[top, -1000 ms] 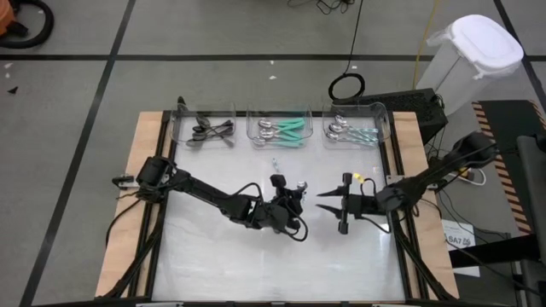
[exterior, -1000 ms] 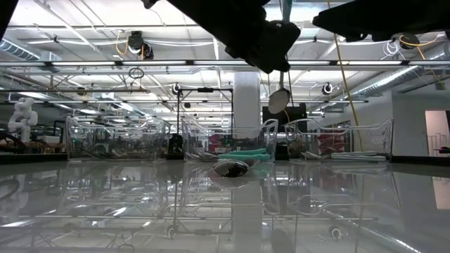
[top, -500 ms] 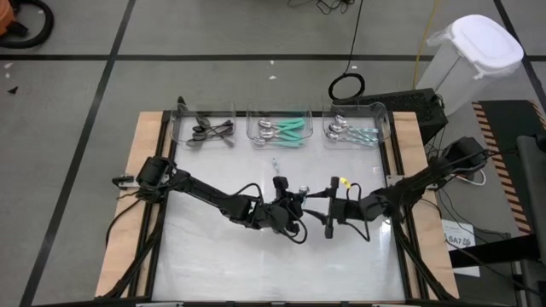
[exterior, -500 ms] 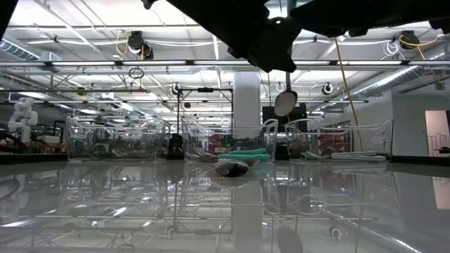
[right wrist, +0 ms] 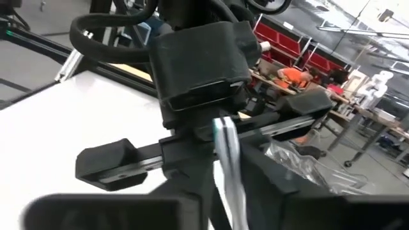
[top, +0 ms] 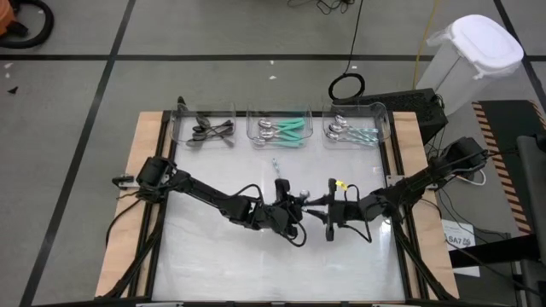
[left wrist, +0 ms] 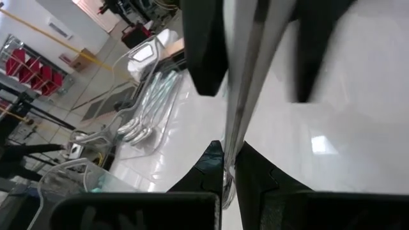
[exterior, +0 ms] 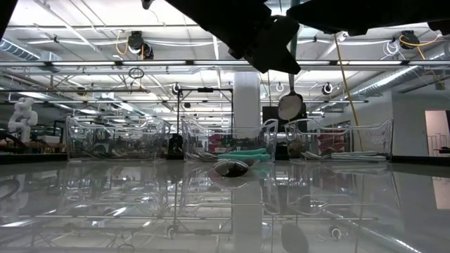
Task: Sort silverware by color (type)
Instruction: Put the green patterned spoon into the right transparent bin
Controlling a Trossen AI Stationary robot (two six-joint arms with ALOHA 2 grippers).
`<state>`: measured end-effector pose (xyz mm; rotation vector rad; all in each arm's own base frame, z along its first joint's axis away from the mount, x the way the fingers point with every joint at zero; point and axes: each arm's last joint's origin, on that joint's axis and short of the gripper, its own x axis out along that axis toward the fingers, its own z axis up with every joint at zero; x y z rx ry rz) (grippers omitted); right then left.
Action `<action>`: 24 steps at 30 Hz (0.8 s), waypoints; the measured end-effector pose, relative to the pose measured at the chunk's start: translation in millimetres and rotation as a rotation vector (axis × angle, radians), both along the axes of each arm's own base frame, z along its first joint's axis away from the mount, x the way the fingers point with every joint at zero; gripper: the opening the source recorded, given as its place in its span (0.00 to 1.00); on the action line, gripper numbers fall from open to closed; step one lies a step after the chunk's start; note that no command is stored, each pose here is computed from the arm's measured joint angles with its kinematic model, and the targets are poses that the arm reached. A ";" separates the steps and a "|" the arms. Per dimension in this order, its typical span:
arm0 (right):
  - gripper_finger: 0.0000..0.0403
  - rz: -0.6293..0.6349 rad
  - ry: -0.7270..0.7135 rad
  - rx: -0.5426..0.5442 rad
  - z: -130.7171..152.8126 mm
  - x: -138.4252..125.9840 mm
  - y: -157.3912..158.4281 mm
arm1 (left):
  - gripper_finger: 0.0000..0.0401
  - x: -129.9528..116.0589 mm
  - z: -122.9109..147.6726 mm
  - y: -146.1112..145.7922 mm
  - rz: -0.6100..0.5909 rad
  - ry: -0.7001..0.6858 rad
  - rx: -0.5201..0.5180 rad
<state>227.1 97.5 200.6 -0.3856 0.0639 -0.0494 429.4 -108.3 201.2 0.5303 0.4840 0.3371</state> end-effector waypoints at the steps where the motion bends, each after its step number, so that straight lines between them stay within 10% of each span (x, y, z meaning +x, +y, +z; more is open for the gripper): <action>1: 0.14 0.001 0.000 -0.001 0.0 0.0 0.0 | 0.04 0.0 0.0 -0.2 -0.001 0.000 -0.001; 14: 0.07 0.022 0.027 0.003 8.6 -9.6 -2.0 | 0.36 0.9 7.4 -6.8 0.081 -0.065 -0.100; 24: 0.07 0.457 0.172 -0.049 18.6 -39.8 1.2 | 0.48 -4.5 64.1 -50.7 -0.017 0.084 -0.165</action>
